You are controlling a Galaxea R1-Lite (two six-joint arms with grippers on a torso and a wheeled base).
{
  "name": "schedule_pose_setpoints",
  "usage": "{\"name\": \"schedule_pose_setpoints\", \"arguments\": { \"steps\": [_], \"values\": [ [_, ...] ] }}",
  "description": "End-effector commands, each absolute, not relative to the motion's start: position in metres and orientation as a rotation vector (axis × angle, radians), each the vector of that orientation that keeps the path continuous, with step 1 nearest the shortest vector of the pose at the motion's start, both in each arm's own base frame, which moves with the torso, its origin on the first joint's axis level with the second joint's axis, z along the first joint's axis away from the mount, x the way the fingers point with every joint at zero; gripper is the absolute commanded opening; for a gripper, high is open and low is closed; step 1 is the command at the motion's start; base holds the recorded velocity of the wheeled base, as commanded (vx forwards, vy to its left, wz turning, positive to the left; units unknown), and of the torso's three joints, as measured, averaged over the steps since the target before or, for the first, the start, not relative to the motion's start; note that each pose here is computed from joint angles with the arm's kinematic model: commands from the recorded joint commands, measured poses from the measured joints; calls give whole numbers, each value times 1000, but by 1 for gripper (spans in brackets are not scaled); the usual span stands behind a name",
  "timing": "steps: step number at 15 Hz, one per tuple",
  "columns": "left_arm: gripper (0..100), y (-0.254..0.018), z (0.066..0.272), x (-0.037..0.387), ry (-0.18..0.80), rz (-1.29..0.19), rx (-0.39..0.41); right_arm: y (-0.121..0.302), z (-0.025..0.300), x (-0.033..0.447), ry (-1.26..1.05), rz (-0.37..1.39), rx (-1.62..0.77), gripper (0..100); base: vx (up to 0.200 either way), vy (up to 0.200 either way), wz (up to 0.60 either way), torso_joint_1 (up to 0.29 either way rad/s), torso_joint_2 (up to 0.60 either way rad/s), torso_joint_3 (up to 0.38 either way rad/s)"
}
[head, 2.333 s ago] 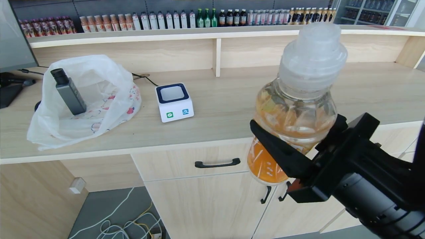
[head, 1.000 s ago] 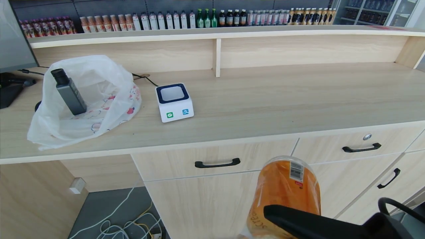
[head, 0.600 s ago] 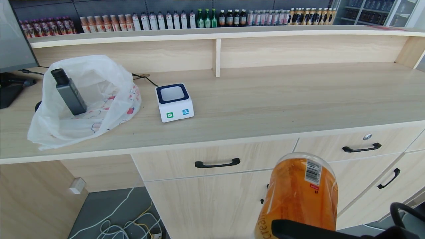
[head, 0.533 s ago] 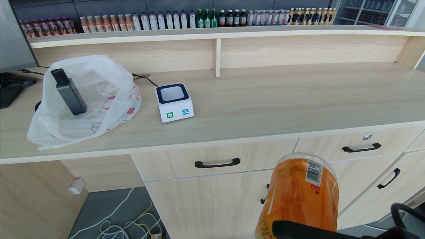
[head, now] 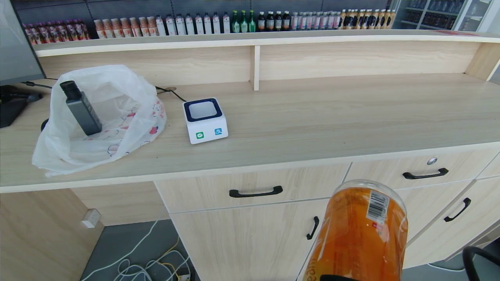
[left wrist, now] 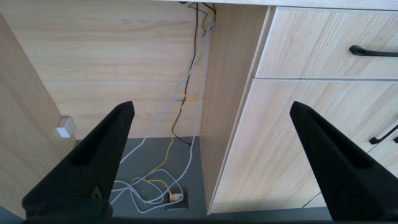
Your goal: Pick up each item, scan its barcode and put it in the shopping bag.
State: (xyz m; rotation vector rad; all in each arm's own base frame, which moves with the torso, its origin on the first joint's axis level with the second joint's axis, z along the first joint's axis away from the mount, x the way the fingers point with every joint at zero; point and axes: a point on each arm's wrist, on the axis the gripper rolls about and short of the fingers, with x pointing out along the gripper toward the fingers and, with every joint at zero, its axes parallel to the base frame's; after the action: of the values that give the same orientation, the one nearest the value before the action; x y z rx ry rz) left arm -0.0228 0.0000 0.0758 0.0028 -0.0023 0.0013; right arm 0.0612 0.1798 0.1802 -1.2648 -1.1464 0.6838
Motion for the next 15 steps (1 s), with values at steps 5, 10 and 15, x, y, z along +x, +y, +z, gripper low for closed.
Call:
{"name": "schedule_pose_setpoints", "arguments": {
  "steps": [5,10,15],
  "values": [
    [100,0,76,-23,-3,2,3,183,182,56,-1211,697,-1268,0,0,0,0,0,0,0],
    [100,0,76,-23,-3,2,3,186,186,51,-1312,686,-1284,0,0,0,0,0,0,0],
    [100,0,76,-23,-3,2,3,191,194,48,-1372,683,-1246,0,0,0,0,0,0,0]
  ]
}}
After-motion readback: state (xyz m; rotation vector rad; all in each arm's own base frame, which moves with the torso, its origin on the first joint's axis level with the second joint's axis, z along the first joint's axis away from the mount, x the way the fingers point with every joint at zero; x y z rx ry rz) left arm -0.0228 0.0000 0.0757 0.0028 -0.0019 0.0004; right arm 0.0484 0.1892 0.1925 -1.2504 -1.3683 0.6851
